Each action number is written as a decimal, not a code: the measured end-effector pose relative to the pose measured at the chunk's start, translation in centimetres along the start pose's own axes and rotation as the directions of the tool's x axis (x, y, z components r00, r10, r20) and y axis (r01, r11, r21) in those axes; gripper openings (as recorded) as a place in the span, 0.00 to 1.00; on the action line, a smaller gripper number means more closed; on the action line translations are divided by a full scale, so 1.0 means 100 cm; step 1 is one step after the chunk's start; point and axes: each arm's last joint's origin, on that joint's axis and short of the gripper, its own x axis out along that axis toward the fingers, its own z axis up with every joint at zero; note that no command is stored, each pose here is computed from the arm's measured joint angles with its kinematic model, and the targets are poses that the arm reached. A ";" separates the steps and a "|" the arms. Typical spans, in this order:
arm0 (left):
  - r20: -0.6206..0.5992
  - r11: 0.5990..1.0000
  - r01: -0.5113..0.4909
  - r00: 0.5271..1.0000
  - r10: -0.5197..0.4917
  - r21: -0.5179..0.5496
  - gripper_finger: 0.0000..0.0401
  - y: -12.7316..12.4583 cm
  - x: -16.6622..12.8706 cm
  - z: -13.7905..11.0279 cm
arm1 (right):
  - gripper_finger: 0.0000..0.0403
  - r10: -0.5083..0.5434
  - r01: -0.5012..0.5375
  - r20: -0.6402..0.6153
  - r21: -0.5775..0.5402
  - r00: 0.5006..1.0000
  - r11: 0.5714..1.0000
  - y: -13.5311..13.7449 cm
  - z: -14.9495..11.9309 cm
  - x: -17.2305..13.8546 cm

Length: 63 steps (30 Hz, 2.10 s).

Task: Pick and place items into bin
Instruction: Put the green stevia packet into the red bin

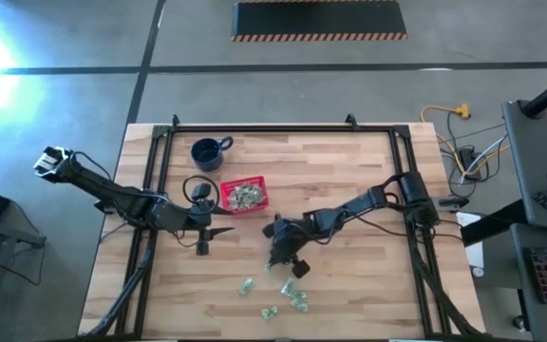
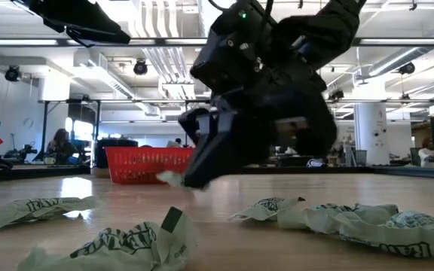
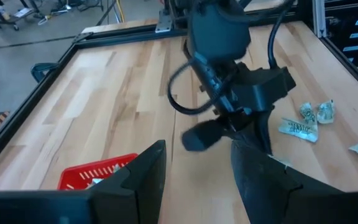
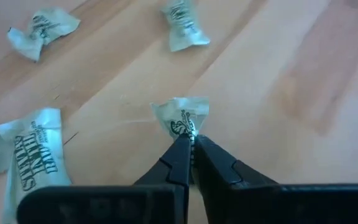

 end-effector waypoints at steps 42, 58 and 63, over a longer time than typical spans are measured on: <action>-0.232 0.989 0.076 0.967 -0.104 -0.130 0.41 -0.052 0.022 -0.035 | 0.19 -0.368 0.324 0.174 0.238 0.913 0.916 -0.169 -0.006 -0.099; -0.309 0.980 0.144 0.934 -0.181 -0.141 0.41 -0.081 0.058 -0.061 | 0.43 -0.169 0.165 0.021 0.122 0.985 0.979 -0.130 0.008 -0.097; -0.323 0.973 0.175 0.921 -0.215 -0.149 0.41 -0.090 0.072 -0.071 | 0.41 -0.075 0.082 -0.060 0.116 0.995 0.990 -0.105 0.013 -0.091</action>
